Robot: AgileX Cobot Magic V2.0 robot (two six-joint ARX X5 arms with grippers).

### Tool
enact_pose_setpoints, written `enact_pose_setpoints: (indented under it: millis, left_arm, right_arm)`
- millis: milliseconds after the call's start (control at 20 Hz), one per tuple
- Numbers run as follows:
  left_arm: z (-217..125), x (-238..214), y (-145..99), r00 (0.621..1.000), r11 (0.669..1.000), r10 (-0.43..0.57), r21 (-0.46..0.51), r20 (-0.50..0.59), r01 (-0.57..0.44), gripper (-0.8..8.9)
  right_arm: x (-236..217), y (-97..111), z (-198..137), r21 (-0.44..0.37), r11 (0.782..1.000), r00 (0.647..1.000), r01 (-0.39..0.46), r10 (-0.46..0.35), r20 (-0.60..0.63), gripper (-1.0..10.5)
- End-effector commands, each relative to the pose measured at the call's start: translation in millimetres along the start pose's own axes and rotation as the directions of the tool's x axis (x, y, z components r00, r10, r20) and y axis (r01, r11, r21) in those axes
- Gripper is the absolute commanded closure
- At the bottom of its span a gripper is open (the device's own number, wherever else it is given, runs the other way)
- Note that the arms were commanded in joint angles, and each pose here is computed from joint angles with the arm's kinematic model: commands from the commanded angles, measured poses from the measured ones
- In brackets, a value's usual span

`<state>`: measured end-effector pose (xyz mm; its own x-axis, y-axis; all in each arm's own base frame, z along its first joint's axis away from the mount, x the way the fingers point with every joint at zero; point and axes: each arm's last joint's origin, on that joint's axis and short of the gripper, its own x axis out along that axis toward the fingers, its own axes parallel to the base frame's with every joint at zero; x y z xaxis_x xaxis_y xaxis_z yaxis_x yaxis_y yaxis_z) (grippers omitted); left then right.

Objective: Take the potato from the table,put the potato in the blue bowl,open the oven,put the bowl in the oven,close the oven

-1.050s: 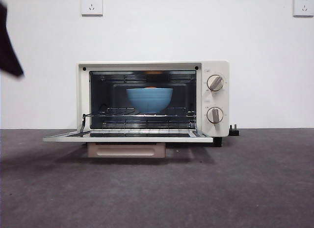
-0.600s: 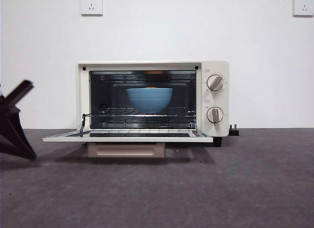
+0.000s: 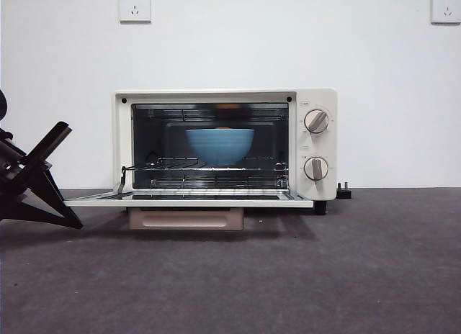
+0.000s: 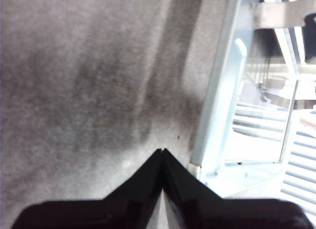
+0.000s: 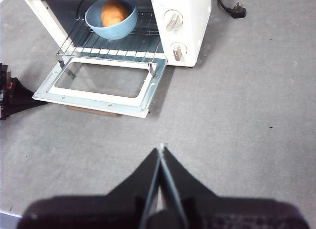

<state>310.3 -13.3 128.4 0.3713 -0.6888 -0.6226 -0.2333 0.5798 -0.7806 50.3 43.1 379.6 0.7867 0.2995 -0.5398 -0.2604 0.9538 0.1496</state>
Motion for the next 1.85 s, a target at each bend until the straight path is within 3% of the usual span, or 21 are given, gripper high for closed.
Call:
enact_pose_setpoints:
  millis: [50,650,1400,1700,1850]
  left_arm:
    - [-4,6,0,0.999,1.000,-0.027,-0.005,-0.036,0.027,8.20]
    - [12,0,-22,0.966,0.964,-0.259,-0.064,-0.018,0.257,8.20]
    - [70,-39,-110,0.915,0.926,-0.377,0.084,0.142,0.368,8.20]
    - [74,-45,-120,0.906,0.914,-0.403,0.114,0.128,0.390,8.20]
    - [67,-53,-126,0.909,0.912,-0.401,0.144,0.113,0.385,8.20]
  right_arm:
    - [2,1,0,0.011,1.000,1.000,0.002,-0.002,0.003,9.6]
    - [2,1,-1,0.011,1.000,1.000,0.002,-0.002,0.002,9.6]
    - [2,0,0,0.011,0.999,0.999,0.035,-0.035,0.021,9.6]
    - [1,-3,1,0.014,0.990,0.987,0.140,-0.141,0.075,9.6]
    - [1,-4,1,0.014,0.989,0.986,0.145,-0.145,0.076,9.6]
